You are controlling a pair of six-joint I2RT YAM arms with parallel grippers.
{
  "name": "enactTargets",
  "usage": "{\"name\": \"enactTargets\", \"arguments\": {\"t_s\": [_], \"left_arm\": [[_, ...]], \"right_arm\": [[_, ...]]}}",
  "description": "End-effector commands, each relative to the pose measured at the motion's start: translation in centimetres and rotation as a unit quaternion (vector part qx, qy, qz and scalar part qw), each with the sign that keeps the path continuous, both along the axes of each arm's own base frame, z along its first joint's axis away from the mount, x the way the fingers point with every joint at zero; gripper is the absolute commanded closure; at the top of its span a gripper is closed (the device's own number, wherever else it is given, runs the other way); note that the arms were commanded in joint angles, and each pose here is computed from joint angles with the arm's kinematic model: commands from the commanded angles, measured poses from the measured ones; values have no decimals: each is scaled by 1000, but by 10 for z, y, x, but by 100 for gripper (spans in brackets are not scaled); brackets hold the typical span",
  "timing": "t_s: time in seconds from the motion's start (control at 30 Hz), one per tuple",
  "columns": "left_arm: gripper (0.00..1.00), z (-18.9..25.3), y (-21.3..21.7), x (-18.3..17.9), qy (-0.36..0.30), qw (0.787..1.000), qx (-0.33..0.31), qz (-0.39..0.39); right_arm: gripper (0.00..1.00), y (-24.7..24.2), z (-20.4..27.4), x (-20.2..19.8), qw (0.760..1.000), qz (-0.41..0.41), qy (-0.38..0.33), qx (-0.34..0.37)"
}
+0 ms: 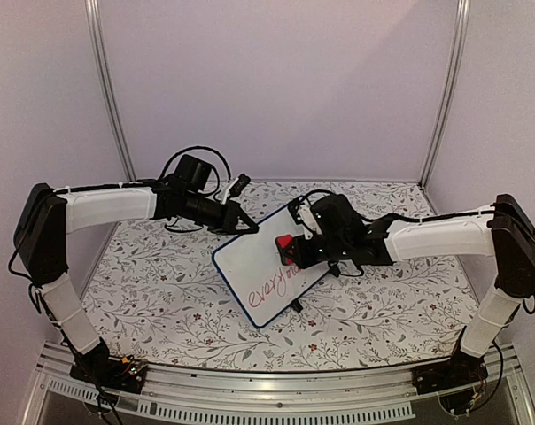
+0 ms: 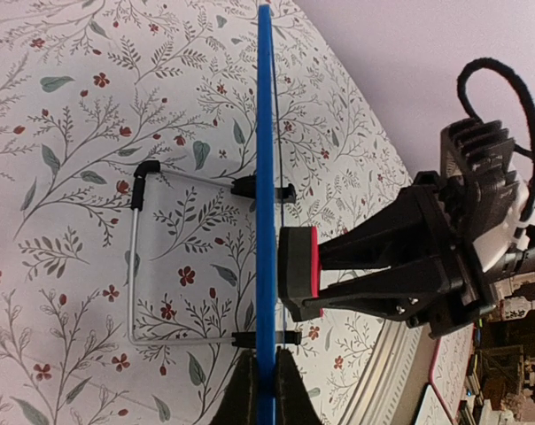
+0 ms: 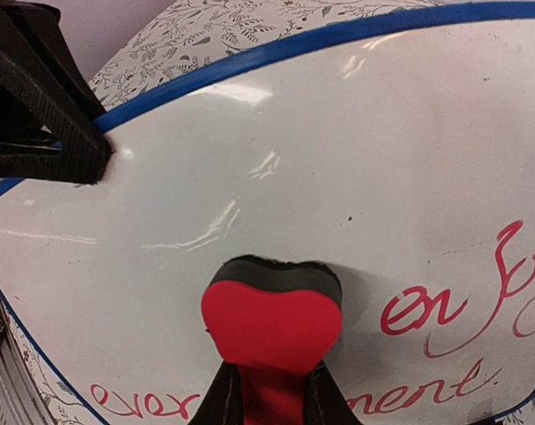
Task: Erase the whiteboard
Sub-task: Erase the whiteboard at the center of the board.
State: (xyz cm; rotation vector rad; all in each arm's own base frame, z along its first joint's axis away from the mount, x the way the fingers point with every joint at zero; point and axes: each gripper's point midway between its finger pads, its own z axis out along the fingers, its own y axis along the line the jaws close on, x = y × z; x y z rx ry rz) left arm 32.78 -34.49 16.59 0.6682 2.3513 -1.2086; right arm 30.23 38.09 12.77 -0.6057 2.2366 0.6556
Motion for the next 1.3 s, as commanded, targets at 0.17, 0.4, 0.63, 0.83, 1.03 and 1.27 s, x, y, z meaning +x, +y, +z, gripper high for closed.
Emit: {"name": "enactTargets", "arguments": {"t_s": [0.17, 0.4, 0.63, 0.83, 1.03, 1.27], "left_arm": [[100, 9, -9, -12, -2, 999, -12, -29], [100, 8, -9, -12, -2, 999, -12, -29], [100, 8, -9, -12, -1, 999, -13, -29], [100, 7, -9, -12, 1, 999, -12, -29], [100, 8, -9, -12, -1, 1000, -12, -29], [100, 9, -9, -12, -2, 999, -13, -30]], "right_arm": [[97, -23, -51, -20, 997, -1, 46, -62], [97, -29, -66, -35, 995, 17, 62, -82], [97, -28, -59, -48, 994, 48, 50, -79], [97, -17, -38, -43, 997, 58, 24, -55], [97, -3, -30, -22, 997, 46, -5, -62], [97, 12, -6, 2, 997, 37, -44, -51]]}}
